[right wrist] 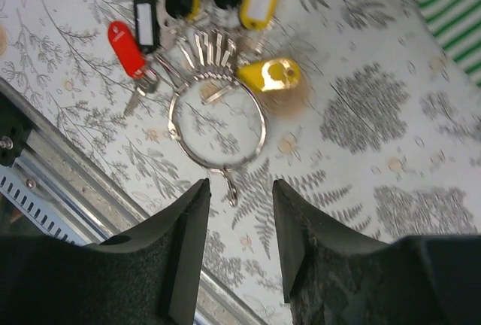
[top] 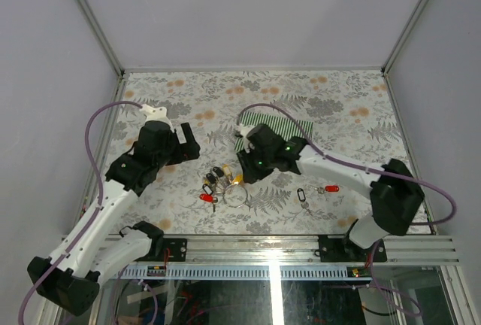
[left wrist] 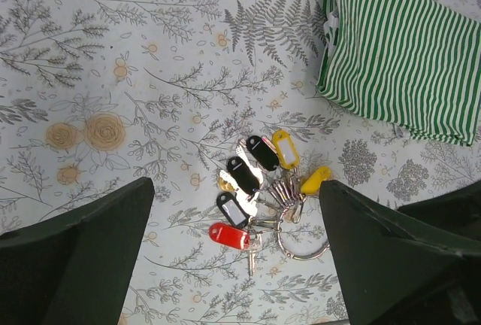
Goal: Put the keys on the keyring
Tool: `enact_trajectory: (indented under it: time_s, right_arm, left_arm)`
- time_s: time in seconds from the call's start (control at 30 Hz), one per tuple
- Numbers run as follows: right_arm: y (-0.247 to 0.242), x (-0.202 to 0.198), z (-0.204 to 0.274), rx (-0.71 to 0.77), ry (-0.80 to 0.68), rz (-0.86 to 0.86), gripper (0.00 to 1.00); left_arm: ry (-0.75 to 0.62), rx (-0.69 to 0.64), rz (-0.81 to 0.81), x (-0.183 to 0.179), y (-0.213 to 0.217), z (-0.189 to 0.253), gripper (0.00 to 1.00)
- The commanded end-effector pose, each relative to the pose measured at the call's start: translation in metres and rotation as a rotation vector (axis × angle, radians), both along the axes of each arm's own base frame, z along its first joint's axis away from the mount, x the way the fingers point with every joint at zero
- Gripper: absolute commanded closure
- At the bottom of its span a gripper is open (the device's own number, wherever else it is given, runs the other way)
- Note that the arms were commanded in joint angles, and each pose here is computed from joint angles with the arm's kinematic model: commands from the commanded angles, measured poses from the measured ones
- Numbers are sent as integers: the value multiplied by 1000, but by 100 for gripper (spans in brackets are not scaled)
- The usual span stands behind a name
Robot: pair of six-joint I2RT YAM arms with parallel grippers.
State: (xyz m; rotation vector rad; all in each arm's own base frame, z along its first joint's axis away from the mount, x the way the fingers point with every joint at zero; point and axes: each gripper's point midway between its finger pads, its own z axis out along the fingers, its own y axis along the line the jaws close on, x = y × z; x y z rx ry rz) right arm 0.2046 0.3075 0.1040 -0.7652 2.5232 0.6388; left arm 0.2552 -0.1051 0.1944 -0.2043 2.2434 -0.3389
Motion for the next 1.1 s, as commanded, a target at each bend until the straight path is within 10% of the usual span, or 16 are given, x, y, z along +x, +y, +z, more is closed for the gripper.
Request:
enact_trajectory:
  time_s: [0.0, 1.07]
  right_arm:
    - [47, 16, 12, 23, -93, 79, 56]
    - [74, 53, -82, -240, -64, -20, 72]
  left_arm:
    - [-84, 46, 24, 1, 15, 18, 6]
    - [-97, 29, 21, 3, 12, 14, 6]
